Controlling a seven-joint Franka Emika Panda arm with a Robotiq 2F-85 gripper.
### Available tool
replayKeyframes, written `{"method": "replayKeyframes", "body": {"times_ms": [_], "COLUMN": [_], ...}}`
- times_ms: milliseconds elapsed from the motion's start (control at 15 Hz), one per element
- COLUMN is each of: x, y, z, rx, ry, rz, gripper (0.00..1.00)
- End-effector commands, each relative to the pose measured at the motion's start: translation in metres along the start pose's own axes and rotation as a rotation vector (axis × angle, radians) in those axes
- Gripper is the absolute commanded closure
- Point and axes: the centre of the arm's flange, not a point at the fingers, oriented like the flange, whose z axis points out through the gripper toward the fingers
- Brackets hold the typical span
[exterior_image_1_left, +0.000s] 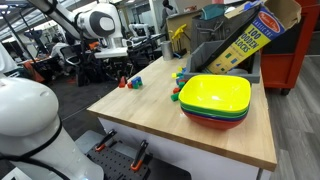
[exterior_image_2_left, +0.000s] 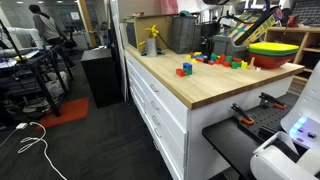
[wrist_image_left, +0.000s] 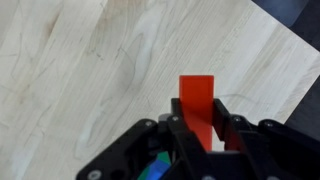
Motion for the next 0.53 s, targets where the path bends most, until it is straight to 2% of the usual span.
{"method": "replayKeyframes", "body": {"times_ms": [0,200,467], "x": [0.006,0.008,0.018], "y": [0.003,-0.002,-0.009], "z": [-0.013,-0.02,-0.019], "rx": [0.004,-0.017,-0.057], "ry": [-0.019,-0.033,-0.037], "rz": [-0.147,-0.282,-0.373], "gripper": [0.92,0.92,0.92]}}
